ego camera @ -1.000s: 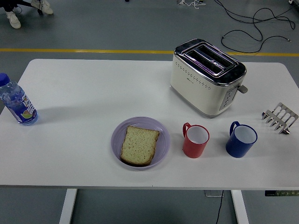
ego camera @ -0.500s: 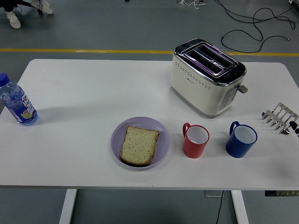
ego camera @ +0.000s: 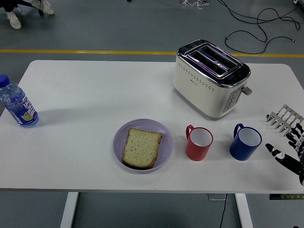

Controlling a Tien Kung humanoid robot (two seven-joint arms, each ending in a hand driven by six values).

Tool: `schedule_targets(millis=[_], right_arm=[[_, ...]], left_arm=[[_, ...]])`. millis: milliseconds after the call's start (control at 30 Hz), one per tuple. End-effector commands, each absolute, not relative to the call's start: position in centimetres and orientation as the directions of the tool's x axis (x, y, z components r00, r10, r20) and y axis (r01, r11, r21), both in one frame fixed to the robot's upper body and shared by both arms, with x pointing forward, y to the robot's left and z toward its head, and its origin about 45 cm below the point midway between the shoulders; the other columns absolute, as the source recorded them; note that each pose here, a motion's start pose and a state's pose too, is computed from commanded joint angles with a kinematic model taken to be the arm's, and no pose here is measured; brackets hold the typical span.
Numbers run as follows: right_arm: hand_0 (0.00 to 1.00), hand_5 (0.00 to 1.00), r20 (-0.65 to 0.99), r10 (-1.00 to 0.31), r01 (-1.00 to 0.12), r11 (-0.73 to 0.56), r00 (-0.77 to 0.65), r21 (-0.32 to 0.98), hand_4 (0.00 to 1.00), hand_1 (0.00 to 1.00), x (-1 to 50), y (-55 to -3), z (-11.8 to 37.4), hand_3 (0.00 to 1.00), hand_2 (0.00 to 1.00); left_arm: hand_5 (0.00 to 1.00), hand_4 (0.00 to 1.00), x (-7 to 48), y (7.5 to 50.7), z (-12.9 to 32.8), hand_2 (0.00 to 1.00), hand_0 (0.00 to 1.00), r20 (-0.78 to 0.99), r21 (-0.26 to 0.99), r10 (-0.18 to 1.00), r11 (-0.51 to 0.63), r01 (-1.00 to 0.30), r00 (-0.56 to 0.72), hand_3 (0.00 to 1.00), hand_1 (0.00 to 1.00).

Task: Pick up the cup,pour liquid into bread,place the cup on the desk

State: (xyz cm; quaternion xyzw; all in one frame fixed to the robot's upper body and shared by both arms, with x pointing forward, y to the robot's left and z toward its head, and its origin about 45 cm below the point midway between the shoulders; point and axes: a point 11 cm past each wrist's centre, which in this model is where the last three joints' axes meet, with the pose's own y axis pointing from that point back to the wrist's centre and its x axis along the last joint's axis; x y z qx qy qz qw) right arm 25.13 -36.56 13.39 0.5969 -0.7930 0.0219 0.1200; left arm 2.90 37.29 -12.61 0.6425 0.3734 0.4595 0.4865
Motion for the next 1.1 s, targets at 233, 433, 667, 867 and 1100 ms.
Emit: schedule_targets(millis=[233,433,667,867,1100], right_arm=[[0.922,0.134,0.226,-0.943,-0.957,0.272,-0.243,0.106,0.987,0.868,25.1,-34.9,12.4,0.998,0.943],[0.926,0.132,0.238,-0.943,-0.956,0.267,-0.233,0.124,0.987,0.867,25.3,-34.4,11.4,0.998,0.943],[0.924,0.127,0.245,-0.940,-0.952,0.275,-0.236,0.138,0.985,0.866,25.9,-34.3,10.6,0.998,0.943],[0.927,0.123,0.245,-0.940,-0.952,0.275,-0.237,0.135,0.985,0.864,26.6,-34.0,10.5,0.998,0.944],[0.927,0.122,0.240,-0.944,-0.955,0.264,-0.227,0.134,0.982,0.864,27.2,-33.5,10.5,0.998,0.945]], left_arm=[[0.949,0.351,3.3,37.4,-12.6,0.719,0.655,0.231,0.968,0.926,-0.250,0.025,0.297,0.613,0.697],[0.949,0.350,3.4,37.3,-12.6,0.719,0.655,0.230,0.969,0.928,-0.247,0.022,0.293,0.613,0.697],[0.950,0.350,3.3,37.0,-12.6,0.719,0.655,0.225,0.970,0.930,-0.241,0.021,0.289,0.613,0.697],[0.951,0.351,3.5,36.8,-12.7,0.718,0.655,0.224,0.971,0.930,-0.239,0.019,0.292,0.613,0.697],[0.950,0.349,3.6,36.9,-12.6,0.718,0.655,0.224,0.971,0.929,-0.240,0.017,0.294,0.613,0.697]])
